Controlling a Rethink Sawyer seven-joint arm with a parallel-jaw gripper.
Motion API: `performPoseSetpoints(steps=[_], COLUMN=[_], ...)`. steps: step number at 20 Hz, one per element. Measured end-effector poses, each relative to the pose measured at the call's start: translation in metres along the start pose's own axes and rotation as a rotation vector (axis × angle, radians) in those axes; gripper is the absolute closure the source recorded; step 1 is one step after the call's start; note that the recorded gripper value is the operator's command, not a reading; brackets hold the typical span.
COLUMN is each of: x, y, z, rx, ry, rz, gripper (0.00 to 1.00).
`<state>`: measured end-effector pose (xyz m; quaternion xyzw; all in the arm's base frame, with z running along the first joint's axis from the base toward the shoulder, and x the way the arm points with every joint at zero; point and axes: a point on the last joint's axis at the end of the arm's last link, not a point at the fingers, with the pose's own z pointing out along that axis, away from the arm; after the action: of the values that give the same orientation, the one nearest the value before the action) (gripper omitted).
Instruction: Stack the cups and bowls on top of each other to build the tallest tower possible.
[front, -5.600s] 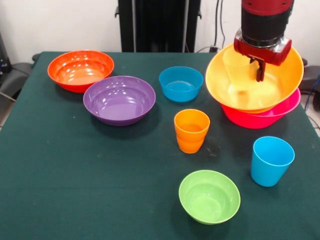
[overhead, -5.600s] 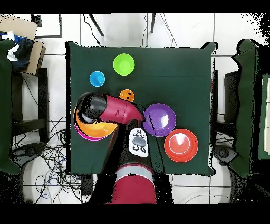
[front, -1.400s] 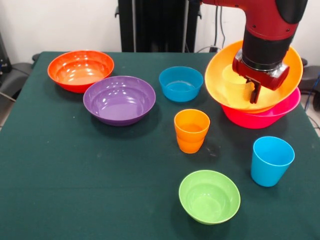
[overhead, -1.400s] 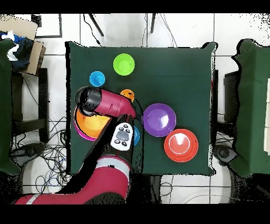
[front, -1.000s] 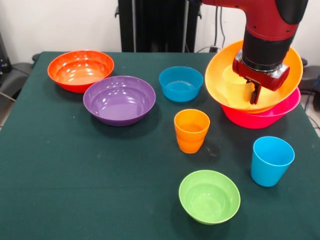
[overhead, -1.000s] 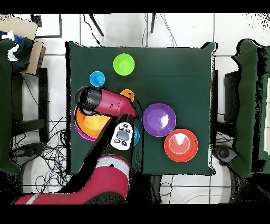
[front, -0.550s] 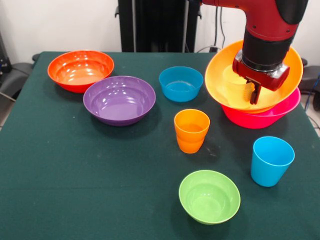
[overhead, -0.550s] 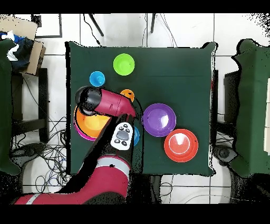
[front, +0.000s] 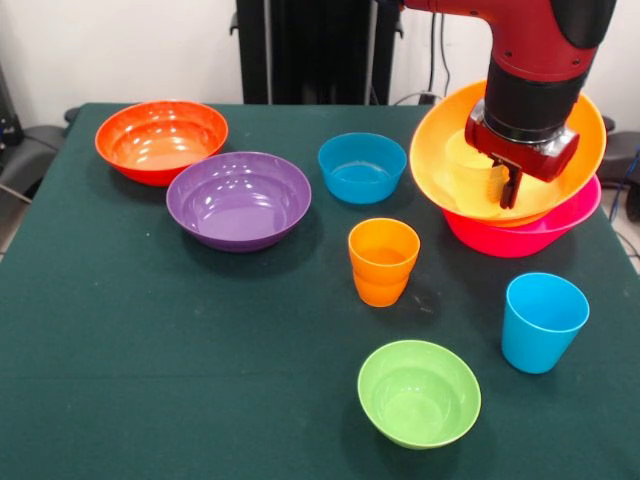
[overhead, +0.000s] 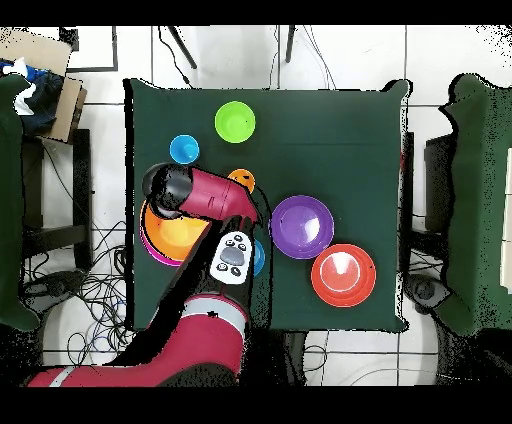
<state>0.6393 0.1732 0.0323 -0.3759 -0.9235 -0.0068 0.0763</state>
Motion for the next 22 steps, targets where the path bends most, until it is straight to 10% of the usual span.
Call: performPoseSetpoints(steps=[14, 15, 22], x=[-0.001, -0.0017, -0.0075], y=[-0.0007, -0.0012, -0.0055], z=[-0.0002, -0.0003, -0.0023], rx=[0.001, 0.002, 0.008], ry=[-0.002, -0.004, -0.015], rz=[0.001, 0.002, 0.008], gripper=[1.0, 0.0, 0.0])
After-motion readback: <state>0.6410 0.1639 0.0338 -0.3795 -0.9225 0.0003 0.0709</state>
